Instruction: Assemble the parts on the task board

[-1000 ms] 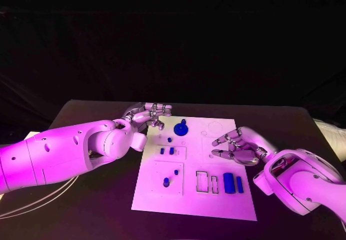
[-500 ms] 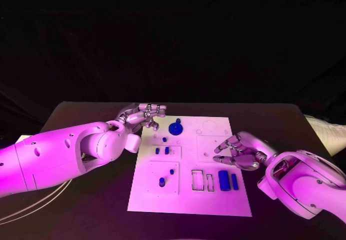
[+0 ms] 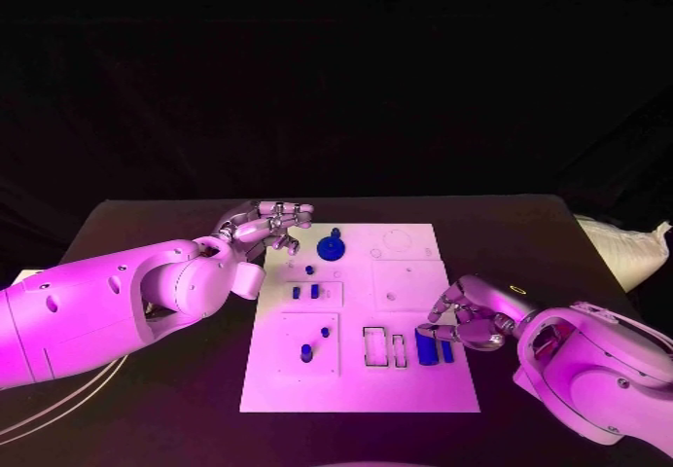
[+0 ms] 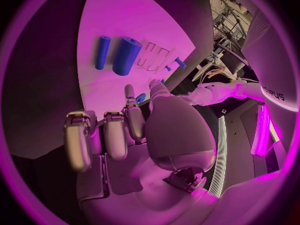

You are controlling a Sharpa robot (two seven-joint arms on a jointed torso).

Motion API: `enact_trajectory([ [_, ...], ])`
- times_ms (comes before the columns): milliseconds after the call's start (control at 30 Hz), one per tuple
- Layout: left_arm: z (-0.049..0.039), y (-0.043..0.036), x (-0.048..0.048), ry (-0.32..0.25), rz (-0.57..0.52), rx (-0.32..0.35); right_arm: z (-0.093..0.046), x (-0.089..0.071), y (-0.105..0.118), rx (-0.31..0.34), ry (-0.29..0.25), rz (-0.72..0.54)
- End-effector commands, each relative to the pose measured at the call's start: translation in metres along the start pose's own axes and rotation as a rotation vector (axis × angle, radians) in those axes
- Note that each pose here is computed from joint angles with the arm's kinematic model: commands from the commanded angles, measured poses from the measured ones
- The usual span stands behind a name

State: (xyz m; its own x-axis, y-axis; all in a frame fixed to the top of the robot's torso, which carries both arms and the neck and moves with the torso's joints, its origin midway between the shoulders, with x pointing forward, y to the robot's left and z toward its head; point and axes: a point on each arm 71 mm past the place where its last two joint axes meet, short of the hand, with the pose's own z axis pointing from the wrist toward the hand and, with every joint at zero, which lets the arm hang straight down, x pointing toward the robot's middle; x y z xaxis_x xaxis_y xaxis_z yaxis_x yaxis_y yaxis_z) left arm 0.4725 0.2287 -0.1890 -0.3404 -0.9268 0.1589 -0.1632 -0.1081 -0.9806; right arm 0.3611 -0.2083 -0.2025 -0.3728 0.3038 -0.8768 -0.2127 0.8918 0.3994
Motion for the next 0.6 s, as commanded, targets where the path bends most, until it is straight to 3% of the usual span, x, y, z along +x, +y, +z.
enact_trajectory([
  [33, 0.0, -0.0006, 0.0036, 0.025, -0.005, 0.008, -0.001, 0.003, -0.004, 0.069, 0.012, -0.117],
  [600, -0.0014, -0.0009, 0.0034, 0.028, -0.006, 0.008, 0.003, 0.017, -0.003, 0.114, 0.06, -0.188],
])
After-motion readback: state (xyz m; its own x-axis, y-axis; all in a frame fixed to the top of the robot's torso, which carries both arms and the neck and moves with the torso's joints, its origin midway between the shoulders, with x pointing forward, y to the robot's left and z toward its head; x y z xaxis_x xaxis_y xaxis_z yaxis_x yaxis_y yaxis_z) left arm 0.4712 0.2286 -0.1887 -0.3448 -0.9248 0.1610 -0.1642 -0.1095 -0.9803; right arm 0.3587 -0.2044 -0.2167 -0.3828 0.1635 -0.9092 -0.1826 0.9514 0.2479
